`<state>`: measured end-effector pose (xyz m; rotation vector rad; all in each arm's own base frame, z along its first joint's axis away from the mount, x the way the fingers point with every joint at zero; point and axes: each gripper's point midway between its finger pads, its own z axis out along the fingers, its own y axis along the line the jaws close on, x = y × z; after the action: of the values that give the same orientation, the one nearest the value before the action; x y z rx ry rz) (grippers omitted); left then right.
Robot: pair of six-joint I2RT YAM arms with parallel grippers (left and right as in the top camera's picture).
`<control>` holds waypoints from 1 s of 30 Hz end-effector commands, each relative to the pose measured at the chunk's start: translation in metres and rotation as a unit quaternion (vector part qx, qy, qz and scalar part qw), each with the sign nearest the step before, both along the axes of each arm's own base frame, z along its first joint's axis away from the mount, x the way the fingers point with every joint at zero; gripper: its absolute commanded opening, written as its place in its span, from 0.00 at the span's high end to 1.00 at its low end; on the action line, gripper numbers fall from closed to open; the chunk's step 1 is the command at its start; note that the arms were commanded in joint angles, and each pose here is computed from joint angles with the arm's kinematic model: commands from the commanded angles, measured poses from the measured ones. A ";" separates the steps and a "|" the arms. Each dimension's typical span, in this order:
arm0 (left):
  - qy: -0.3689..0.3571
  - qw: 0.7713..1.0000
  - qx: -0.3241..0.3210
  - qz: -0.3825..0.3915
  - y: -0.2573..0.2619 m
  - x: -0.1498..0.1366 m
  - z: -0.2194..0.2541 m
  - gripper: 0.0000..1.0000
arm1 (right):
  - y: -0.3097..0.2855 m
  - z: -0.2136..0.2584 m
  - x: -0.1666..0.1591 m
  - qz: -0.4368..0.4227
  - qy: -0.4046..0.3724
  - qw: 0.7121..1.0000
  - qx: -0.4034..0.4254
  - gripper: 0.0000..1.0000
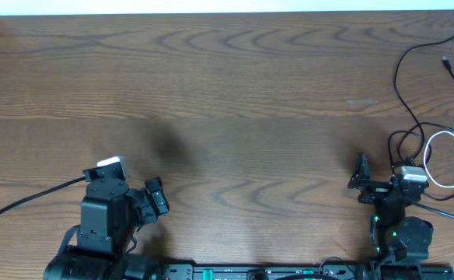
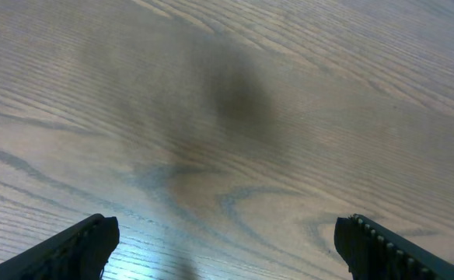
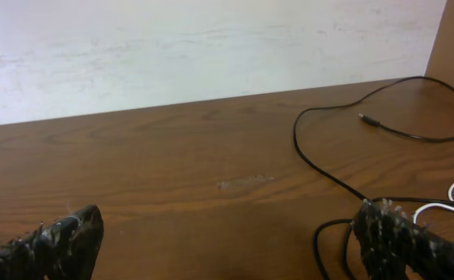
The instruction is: Untangle cables
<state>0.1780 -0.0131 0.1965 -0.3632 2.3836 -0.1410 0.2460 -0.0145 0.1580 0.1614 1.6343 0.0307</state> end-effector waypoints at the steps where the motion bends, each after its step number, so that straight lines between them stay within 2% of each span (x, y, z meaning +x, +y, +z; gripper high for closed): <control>1: 0.002 1.000 0.004 -0.001 0.001 -0.001 -0.002 0.06 | -0.002 0.000 0.000 -0.005 -0.001 1.000 0.005 0.01; 12: -0.003 1.000 0.003 0.009 0.005 -0.003 -0.002 0.06 | -0.002 0.000 0.000 -0.005 -0.001 1.000 0.005 0.01; 21: -0.138 0.987 -0.010 0.083 0.032 0.000 -0.001 0.06 | -0.002 0.000 0.000 -0.005 -0.001 1.000 0.005 0.01; 30: -0.291 0.954 0.055 0.054 0.039 0.021 0.012 0.06 | -0.002 0.000 0.000 -0.005 -0.001 1.000 0.005 0.01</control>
<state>0.1944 0.0244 0.2103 -0.4335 1.8175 -0.1193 0.2460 -0.0146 0.1582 0.1616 1.6335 0.0304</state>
